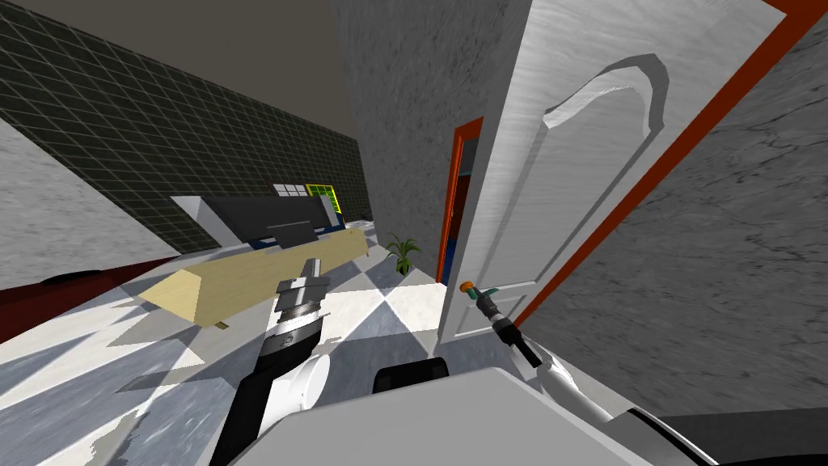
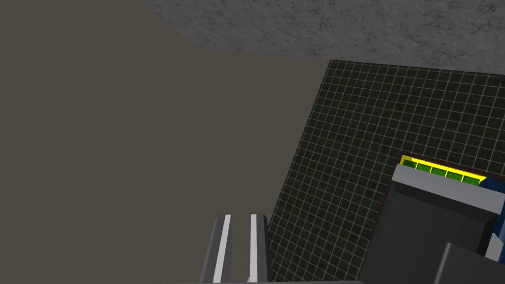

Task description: Pull the door open

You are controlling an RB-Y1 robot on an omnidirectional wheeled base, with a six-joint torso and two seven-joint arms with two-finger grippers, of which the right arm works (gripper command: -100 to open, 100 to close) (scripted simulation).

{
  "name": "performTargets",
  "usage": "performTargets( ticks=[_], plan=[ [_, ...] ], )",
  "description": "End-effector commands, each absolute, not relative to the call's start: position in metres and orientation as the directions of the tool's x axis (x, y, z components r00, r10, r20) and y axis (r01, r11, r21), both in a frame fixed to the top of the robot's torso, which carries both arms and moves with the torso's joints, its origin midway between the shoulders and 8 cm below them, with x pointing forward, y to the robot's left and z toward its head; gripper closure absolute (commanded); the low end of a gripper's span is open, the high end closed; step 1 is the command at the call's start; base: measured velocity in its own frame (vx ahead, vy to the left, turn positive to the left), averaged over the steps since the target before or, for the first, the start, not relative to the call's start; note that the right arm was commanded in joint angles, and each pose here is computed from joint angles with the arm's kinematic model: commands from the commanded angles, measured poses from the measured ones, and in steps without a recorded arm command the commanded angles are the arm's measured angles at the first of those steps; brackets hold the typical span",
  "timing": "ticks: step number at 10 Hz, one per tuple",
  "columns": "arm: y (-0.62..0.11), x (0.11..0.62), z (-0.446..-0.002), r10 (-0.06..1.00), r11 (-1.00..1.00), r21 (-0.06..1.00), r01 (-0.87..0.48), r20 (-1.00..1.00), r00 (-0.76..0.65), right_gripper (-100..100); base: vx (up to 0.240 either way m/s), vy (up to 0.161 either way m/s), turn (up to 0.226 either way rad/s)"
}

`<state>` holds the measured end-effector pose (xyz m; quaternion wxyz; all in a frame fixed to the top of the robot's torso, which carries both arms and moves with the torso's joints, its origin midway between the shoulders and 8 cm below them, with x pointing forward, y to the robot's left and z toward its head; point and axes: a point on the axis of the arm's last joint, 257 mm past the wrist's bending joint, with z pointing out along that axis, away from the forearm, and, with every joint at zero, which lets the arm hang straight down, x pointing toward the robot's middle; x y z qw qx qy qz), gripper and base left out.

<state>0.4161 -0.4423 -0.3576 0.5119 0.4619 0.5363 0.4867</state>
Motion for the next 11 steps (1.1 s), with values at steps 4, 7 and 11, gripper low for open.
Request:
performTargets(
  ticks=[4,7,11],
  plan=[
    [-0.444,0.399,-0.359,0.992,0.098,0.995,-0.005,-0.098,-0.084,100,-0.148,-0.052,0.111],
    [-0.446,0.388,-0.358,0.99,0.1,0.995,-0.008,-0.1,-0.099,100,-0.184,-0.078,0.126],
    [-0.451,0.368,-0.356,0.986,0.101,0.995,-0.013,-0.102,-0.13,100,-0.181,-0.07,0.142]
  ],
)
